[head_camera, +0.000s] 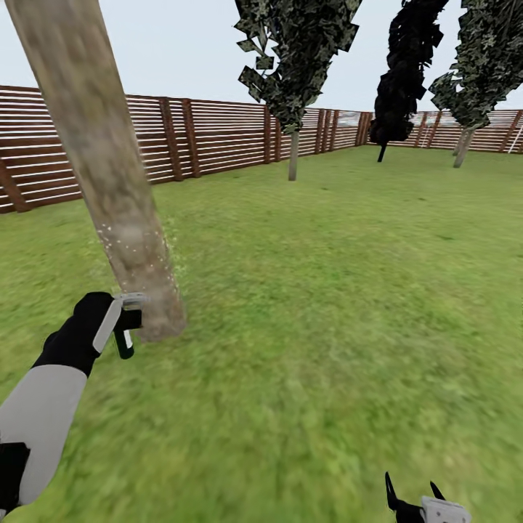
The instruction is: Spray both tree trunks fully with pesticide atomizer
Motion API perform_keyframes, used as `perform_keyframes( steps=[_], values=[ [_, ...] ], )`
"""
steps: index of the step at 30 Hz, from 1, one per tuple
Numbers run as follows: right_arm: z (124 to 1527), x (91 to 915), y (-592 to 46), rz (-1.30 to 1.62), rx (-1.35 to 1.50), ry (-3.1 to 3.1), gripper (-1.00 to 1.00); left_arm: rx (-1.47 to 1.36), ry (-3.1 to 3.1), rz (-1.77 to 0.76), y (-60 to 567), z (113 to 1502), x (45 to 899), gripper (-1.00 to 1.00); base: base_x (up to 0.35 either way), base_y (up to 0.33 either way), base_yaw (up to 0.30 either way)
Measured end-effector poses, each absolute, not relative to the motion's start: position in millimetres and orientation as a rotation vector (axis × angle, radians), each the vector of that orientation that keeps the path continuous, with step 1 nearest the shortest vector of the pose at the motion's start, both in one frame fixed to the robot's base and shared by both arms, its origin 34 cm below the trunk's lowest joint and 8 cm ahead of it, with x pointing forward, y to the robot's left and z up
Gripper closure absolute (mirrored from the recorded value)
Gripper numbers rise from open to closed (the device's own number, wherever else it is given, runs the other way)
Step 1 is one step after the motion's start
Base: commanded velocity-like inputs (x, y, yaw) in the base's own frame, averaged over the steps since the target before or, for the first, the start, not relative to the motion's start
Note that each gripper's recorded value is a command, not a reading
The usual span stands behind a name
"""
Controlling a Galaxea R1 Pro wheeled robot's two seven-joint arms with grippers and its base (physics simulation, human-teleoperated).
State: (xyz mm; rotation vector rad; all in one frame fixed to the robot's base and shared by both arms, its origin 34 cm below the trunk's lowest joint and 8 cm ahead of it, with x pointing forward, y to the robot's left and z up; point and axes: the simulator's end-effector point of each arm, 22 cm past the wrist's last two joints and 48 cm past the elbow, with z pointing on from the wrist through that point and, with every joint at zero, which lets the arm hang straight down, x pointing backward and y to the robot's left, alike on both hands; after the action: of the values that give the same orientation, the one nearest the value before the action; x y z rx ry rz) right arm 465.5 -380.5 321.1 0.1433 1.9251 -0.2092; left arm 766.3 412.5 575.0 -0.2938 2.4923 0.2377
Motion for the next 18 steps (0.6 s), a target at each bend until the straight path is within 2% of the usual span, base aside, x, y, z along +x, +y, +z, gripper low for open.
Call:
perform_keyframes(
  steps=[13,18],
  values=[
    [321.1,465.5,-380.3,-0.209,0.142,1.925,-1.0,-0.296,2.493,0.249,413.9,570.6,763.8,1.0,0.132,-0.25,0.001],
    [321.2,465.5,-380.2,-0.209,0.142,1.925,-1.0,-0.296,2.493,0.248,413.9,570.6,763.8,1.0,0.099,-0.263,0.136]
  ],
)
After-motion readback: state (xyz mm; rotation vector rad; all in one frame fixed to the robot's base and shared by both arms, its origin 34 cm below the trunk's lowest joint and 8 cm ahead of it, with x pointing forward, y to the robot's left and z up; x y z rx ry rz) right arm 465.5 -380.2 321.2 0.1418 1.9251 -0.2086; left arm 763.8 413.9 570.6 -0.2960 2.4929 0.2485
